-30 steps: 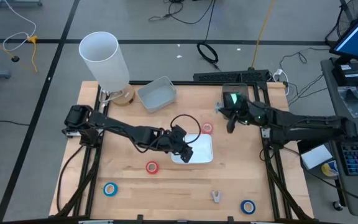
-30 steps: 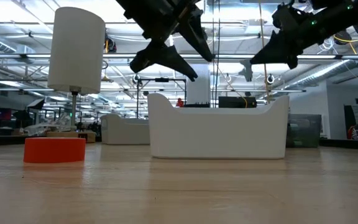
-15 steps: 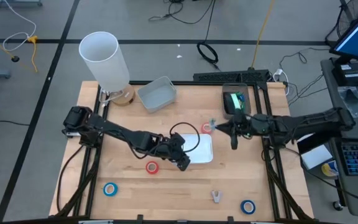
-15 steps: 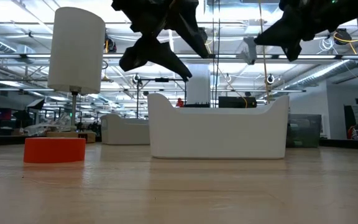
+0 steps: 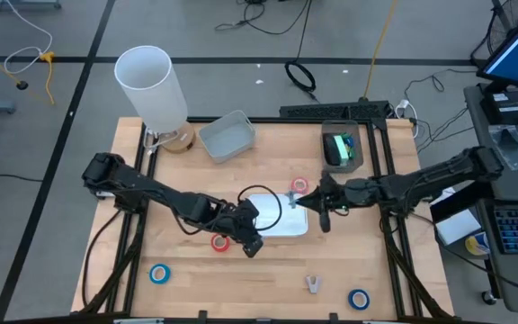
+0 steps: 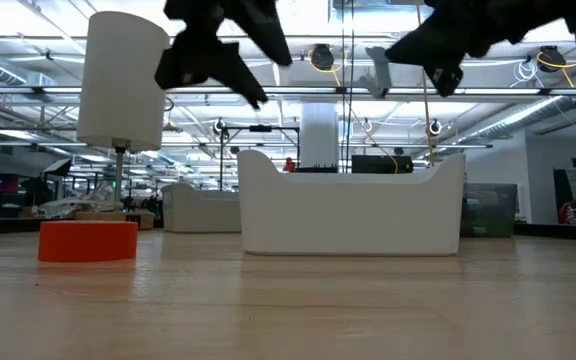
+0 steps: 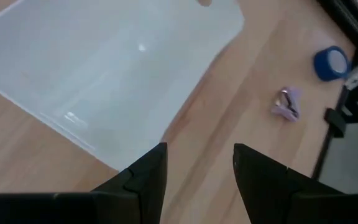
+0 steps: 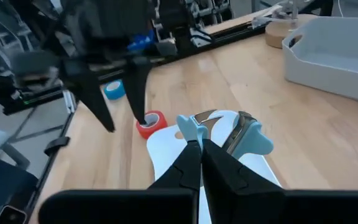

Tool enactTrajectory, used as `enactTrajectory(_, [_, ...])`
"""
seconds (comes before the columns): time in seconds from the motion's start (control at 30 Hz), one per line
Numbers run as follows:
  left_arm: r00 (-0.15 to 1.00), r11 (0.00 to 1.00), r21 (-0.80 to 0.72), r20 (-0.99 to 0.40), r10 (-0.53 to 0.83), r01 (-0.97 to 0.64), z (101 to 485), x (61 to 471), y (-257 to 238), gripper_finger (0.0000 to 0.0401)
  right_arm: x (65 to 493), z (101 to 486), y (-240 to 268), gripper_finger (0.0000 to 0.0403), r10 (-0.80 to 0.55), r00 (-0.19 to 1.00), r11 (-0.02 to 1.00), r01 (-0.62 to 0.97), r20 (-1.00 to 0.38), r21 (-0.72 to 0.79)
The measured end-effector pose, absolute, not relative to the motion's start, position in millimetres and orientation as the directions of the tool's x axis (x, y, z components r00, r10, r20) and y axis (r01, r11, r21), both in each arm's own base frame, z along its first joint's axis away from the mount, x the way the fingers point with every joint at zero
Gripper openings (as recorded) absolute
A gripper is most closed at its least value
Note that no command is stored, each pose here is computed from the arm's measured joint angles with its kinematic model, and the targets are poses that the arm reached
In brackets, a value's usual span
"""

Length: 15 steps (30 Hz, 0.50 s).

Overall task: Pick and place Stapler, Stapler remover, tape
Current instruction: Put the blue staple remover into the white bin

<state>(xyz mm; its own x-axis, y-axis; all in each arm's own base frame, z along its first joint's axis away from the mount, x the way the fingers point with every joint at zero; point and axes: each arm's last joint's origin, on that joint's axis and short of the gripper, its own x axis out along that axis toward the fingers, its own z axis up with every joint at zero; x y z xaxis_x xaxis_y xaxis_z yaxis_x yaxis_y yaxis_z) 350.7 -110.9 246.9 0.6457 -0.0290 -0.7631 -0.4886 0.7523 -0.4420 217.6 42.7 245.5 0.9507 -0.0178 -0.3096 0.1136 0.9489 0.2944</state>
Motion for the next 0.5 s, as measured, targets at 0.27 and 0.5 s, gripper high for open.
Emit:
enactTrajectory(0.27, [0.634, 0.773, -0.417, -0.773, -0.024, -0.478, 274, 324, -111, 0.0182, 251, 259, 46, 0.0, -0.038, 0.919, 0.977, 0.117, -0.392, 0.18])
enactTrajectory(0.5, [0.679, 0.786, -0.321, -0.715, 0.165, -0.528, 296, 302, -110, 0.0182, 269, 266, 37, 0.0, -0.084, 0.909, 0.983, 0.144, -0.409, 0.118])
